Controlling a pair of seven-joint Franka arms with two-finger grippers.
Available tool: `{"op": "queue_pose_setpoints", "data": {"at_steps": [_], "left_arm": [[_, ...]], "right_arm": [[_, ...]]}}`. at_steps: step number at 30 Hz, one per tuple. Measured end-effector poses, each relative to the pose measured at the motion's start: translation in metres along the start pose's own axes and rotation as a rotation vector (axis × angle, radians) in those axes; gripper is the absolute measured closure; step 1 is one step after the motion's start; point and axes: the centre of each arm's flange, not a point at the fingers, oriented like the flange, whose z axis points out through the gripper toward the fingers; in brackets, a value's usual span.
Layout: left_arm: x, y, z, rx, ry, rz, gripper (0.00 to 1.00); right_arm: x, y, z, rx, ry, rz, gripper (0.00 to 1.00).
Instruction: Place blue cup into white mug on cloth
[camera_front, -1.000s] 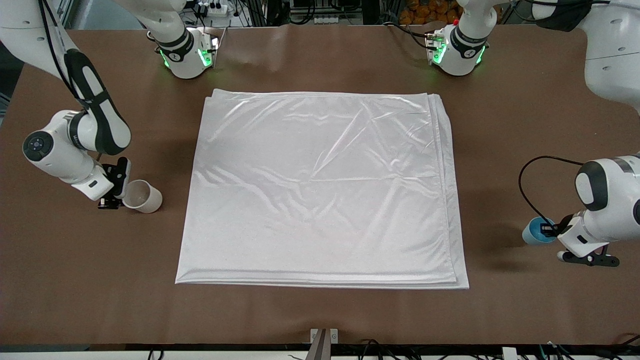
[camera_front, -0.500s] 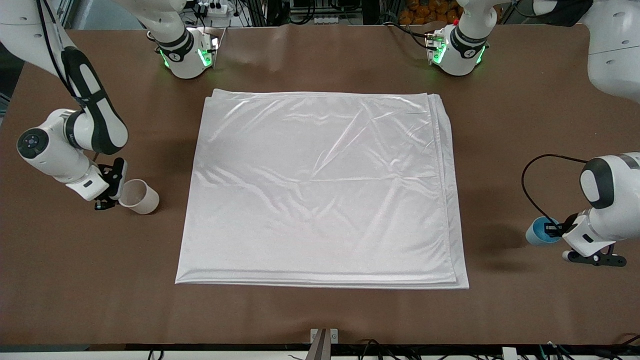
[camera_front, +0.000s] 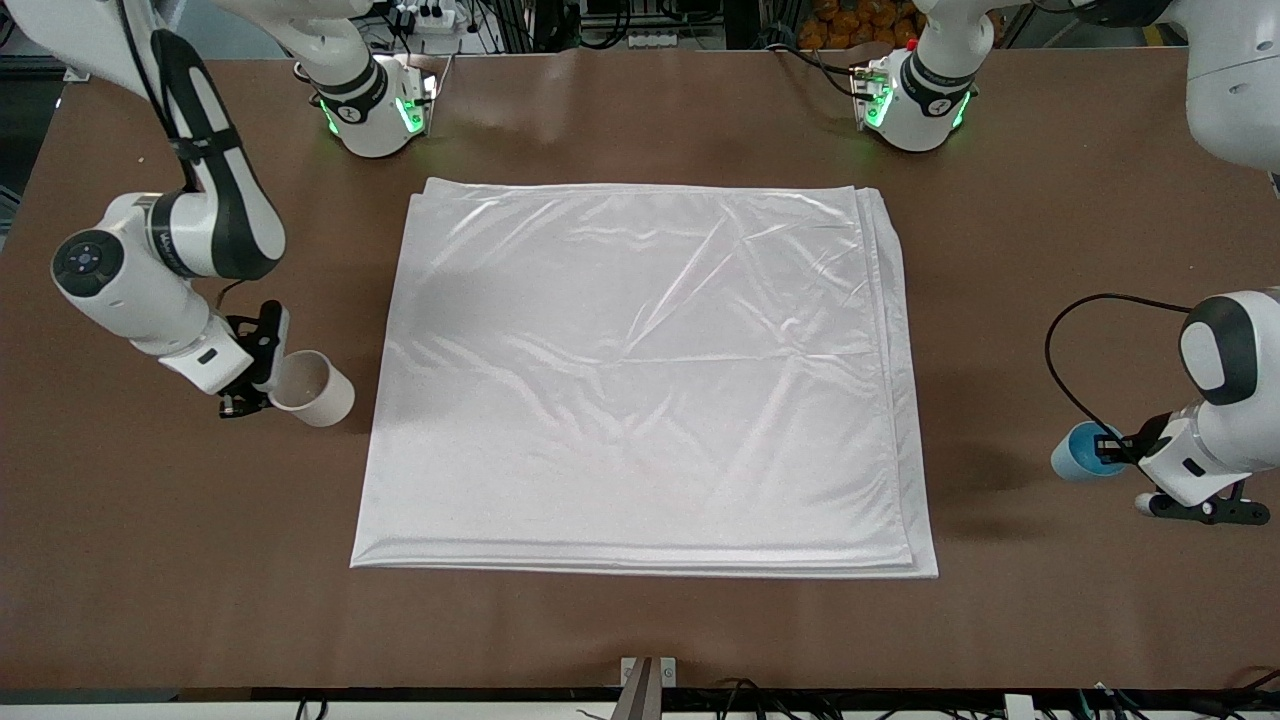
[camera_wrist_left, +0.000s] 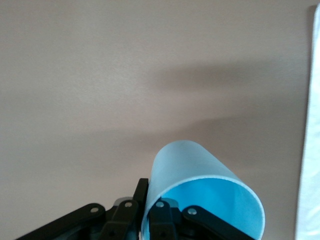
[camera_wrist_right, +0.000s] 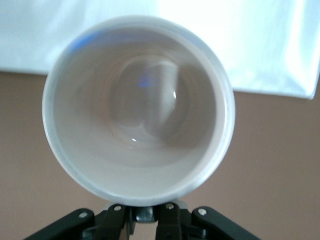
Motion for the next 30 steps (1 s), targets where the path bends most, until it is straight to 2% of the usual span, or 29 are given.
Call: {"op": "queue_pose_setpoints", "data": {"at_steps": [10, 20, 30], "left_arm": [[0.004, 0.037, -0.017, -0.041, 0.005, -0.078, 0.94], [0.013, 0.120, -0.025, -0.073, 0.000, -0.158, 0.94], [0.013, 0.208, -0.030, -0.072, -0.009, -0.234, 0.94]], "right_arm": [[0.109, 0.010, -0.035, 0.079, 0.000, 0.075, 0.81], [0.197, 0.003, -0.049, 0.095, -0.010, 0.173, 0.81], [0.288, -0.017, -0.032, 0.115, -0.026, 0.243, 0.81]]}}
